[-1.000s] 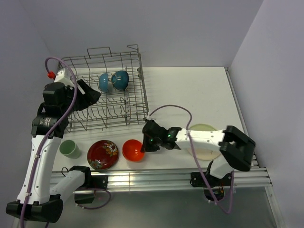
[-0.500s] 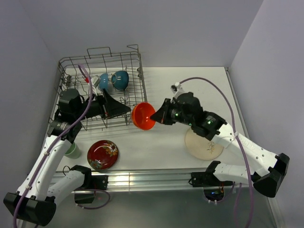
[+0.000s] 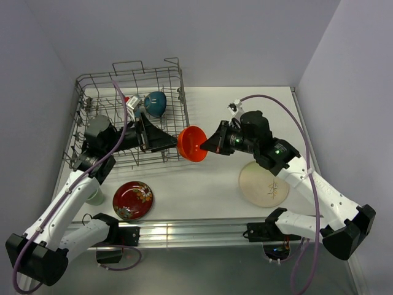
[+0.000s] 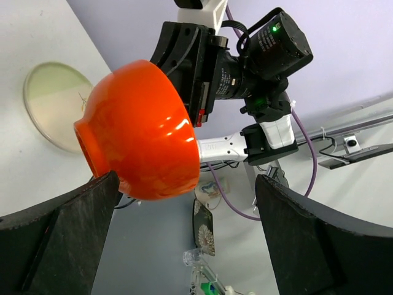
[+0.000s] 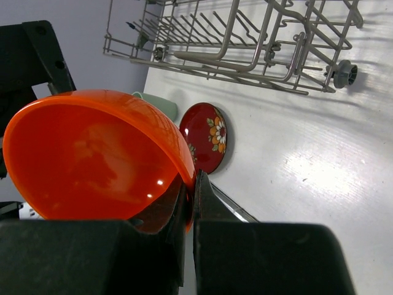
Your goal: Load the mixed dishes into the dish rack
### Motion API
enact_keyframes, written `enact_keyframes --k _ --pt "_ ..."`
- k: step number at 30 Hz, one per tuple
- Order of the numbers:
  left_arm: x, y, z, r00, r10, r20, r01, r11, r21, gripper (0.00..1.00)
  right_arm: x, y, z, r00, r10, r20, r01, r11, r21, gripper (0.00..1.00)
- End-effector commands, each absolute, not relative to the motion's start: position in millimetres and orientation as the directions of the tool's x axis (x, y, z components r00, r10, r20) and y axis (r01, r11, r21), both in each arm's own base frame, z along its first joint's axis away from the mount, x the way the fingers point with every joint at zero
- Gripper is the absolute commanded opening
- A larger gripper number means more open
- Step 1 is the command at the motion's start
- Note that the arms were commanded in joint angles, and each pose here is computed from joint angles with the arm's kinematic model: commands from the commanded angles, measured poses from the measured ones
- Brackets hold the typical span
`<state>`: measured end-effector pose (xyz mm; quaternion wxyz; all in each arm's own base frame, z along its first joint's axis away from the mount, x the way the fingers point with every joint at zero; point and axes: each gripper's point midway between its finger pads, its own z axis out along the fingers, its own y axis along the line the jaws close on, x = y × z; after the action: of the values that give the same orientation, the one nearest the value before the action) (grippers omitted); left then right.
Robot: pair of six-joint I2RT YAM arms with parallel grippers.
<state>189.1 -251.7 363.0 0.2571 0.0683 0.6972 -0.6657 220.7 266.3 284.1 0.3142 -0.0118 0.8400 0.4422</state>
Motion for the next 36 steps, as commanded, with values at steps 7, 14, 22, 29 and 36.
enact_keyframes --k 7,14,22,29,36 --pt "204 -253 367 -0.825 -0.288 -0.486 0.459 0.161 -0.874 0.99 215 265 340 -0.745 0.292 -0.599 -0.413 0.502 0.759 0.0" --pt "198 -259 373 -0.834 -0.267 -0.482 0.471 0.109 -0.875 0.99 216 269 343 -0.754 0.286 -0.591 -0.422 0.479 0.77 0.0" --pt "185 -264 385 -0.858 -0.237 -0.457 0.468 0.007 -0.884 0.99 222 273 333 -0.77 0.274 -0.576 -0.412 0.475 0.777 0.0" --pt "183 -265 387 -0.859 -0.239 -0.454 0.467 0.001 -0.884 0.96 225 271 332 -0.77 0.284 -0.572 -0.406 0.474 0.782 0.0" --pt "186 -276 382 -0.854 -0.242 -0.46 0.461 0.055 -0.885 0.98 227 267 333 -0.761 0.291 -0.58 -0.398 0.497 0.771 0.0"
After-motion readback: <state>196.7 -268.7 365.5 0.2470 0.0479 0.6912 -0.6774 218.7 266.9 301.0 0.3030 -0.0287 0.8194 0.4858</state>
